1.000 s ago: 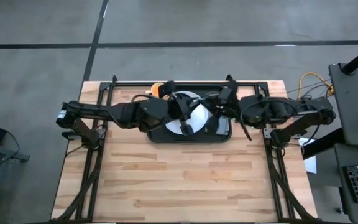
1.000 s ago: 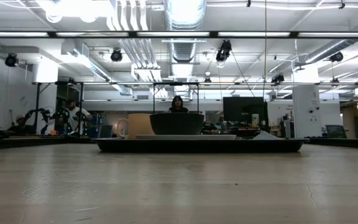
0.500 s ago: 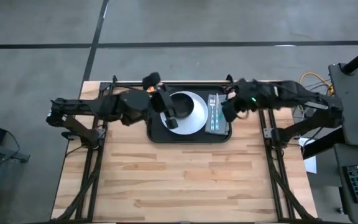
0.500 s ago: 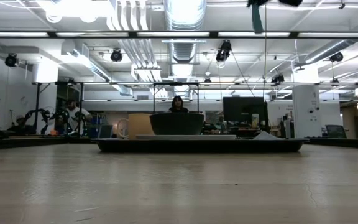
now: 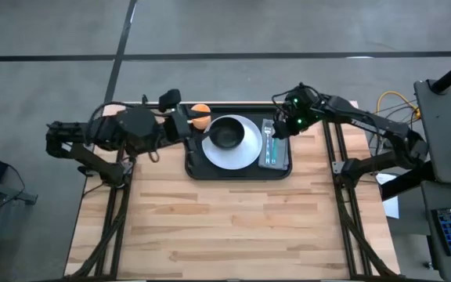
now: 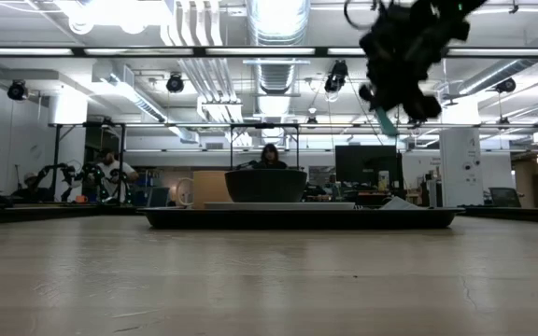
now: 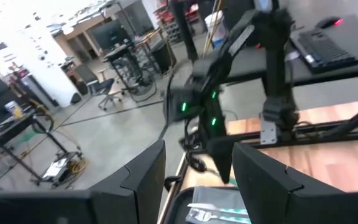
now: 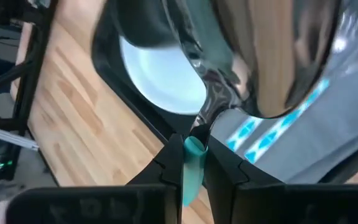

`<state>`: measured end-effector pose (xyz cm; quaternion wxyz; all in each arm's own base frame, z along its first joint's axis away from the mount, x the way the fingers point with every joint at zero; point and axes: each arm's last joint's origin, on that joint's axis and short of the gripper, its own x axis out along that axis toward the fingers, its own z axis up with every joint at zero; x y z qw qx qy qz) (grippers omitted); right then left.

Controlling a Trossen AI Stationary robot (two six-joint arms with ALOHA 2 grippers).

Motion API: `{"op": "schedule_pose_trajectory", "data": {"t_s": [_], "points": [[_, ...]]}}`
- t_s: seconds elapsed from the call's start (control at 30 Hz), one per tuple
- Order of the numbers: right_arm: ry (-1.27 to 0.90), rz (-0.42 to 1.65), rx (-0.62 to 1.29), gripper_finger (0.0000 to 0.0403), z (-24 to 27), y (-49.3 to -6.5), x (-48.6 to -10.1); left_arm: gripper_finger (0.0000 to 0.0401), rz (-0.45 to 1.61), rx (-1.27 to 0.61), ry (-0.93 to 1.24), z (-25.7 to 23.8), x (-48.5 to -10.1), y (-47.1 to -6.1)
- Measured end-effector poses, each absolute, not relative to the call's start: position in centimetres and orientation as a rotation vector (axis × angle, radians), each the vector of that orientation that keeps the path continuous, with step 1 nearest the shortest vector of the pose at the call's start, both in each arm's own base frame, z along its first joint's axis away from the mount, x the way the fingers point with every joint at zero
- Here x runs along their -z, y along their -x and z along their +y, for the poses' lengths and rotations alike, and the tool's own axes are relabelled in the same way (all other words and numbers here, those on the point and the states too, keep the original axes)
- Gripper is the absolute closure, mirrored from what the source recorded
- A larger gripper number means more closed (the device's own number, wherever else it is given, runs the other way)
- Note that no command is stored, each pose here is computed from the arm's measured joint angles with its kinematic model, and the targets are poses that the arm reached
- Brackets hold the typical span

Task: Set up tray
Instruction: Put the blue spoon on top of the gray napkin on the black tray

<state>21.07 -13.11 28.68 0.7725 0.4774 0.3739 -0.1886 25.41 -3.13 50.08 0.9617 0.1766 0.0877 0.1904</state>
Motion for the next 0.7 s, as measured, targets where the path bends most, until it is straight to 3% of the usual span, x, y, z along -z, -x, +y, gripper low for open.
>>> {"op": "schedule_pose_trajectory", "data": {"t_s": [0.3,0.7], "points": [[-1.258,0.914,0.421,0.0374,-15.8,-18.6,-19.9,0.0234,0.12,-0.355,-0.339,-3.7,-51.3,-23.2],[-1.274,0.981,0.381,0.0374,-19.9,-20.0,-16.2,0.0234,0.152,-0.343,-0.359,-3.7,-50.9,-23.4]]}}
